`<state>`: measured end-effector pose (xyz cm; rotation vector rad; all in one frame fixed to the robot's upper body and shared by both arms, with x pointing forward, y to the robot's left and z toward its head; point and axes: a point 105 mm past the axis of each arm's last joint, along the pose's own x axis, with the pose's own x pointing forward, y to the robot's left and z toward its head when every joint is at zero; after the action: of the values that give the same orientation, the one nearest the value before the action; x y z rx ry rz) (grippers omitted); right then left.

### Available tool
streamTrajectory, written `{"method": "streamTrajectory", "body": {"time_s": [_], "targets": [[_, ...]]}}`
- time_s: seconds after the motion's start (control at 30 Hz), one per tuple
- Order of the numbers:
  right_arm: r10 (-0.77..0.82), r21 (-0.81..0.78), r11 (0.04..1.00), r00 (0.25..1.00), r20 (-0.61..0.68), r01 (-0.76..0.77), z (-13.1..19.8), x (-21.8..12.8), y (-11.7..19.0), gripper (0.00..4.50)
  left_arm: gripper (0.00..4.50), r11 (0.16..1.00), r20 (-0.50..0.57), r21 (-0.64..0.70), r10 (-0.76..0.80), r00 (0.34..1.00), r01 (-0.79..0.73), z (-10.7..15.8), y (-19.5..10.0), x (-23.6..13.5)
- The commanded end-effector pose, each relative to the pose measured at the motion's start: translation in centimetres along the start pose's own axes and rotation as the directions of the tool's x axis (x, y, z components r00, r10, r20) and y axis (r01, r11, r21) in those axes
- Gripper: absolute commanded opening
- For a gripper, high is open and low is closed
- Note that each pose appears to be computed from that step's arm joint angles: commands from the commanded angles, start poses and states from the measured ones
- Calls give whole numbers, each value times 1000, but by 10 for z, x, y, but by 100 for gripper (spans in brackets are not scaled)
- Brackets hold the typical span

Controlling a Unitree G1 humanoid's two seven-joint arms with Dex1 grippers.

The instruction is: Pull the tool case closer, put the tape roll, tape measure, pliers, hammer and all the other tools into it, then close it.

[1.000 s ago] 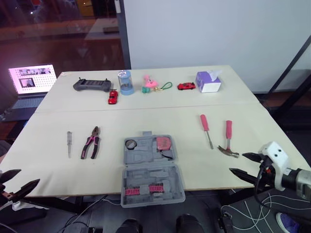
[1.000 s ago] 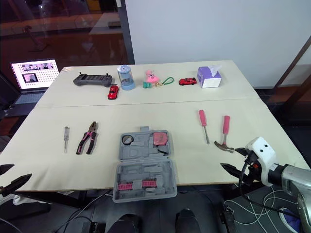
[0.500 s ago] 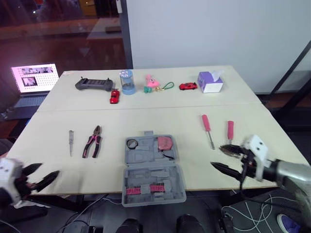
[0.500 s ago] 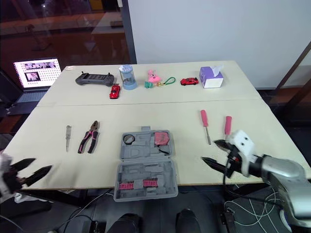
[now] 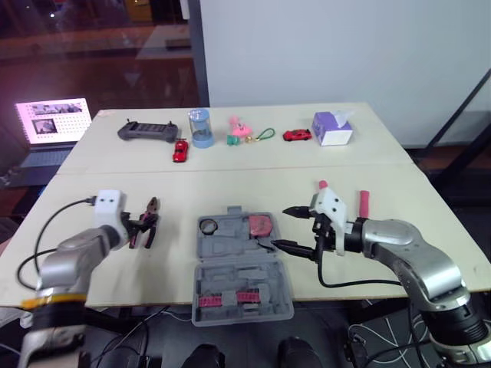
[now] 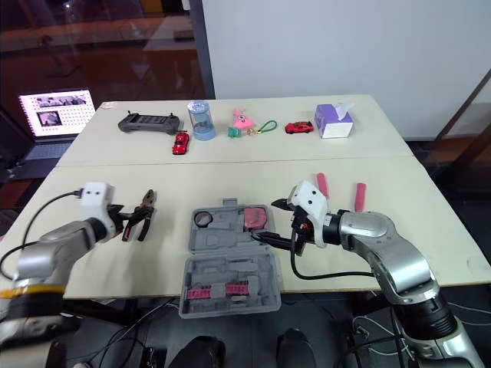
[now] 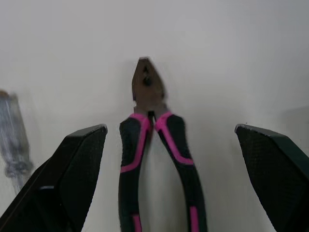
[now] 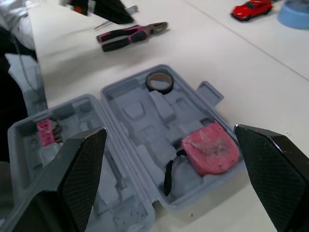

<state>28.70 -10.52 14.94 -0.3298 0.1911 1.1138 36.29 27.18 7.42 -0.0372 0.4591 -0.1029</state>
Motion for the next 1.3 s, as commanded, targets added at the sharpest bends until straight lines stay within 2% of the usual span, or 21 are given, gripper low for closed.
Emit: {"method": "streamTrajectory", "body": {"time_s": [0.03, 0.2, 0.47, 0.57, 0.63, 0.67, 0.87, 0.97, 1.1, 1.23, 1.3], "targets": [[40, -59, 998, 999, 37, -37, 16, 3, 4, 446, 450, 998, -17, 16, 63, 998, -62, 3, 11, 10], [46, -70, 997, 999, 28, -44, 17, 3, 3, 446, 450, 1000, -78, 29, 1, 997, 1, -7, -1, 27], [41, -68, 997, 999, 34, -39, 22, 3, 6, 446, 450, 999, -164, 50, 9, 986, -1, -23, 1, 36], [29, -64, 998, 999, 40, -27, 24, 3, 5, 450, 370, 999, -155, 46, 8, 988, -1, -24, 1, 38], [20, -64, 998, 999, 42, -18, 25, 2, 3, 450, 265, 998, -169, 46, -25, 985, 33, -27, -3, 38], [17, -67, 998, 999, 42, -14, 25, 2, 2, 450, 241, 998, -173, 47, -37, 984, 46, -28, -5, 38], [10, -69, 998, 999, 44, -7, 26, 4, 0, 450, 241, 997, -173, 54, -45, 984, 55, -28, -6, 36], [4, -69, 998, 999, 46, 0, 26, 5, -1, 450, 241, 993, -139, 87, -67, 988, 80, -16, -8, 33], [2, -76, 997, 999, 36, 0, 25, 2, -1, 450, 241, 952, -96, 250, -158, 983, 178, 12, -17, 14], [11, -92, 996, 1000, 14, -10, 23, -1, -1, 450, 241, 892, -133, 370, -224, 965, 259, 27, -21, -10], [30, -116, 993, 999, -19, -32, 21, -1, 2, 450, 241, 819, -189, 465, -279, 941, 336, 32, -25, -26]]}}
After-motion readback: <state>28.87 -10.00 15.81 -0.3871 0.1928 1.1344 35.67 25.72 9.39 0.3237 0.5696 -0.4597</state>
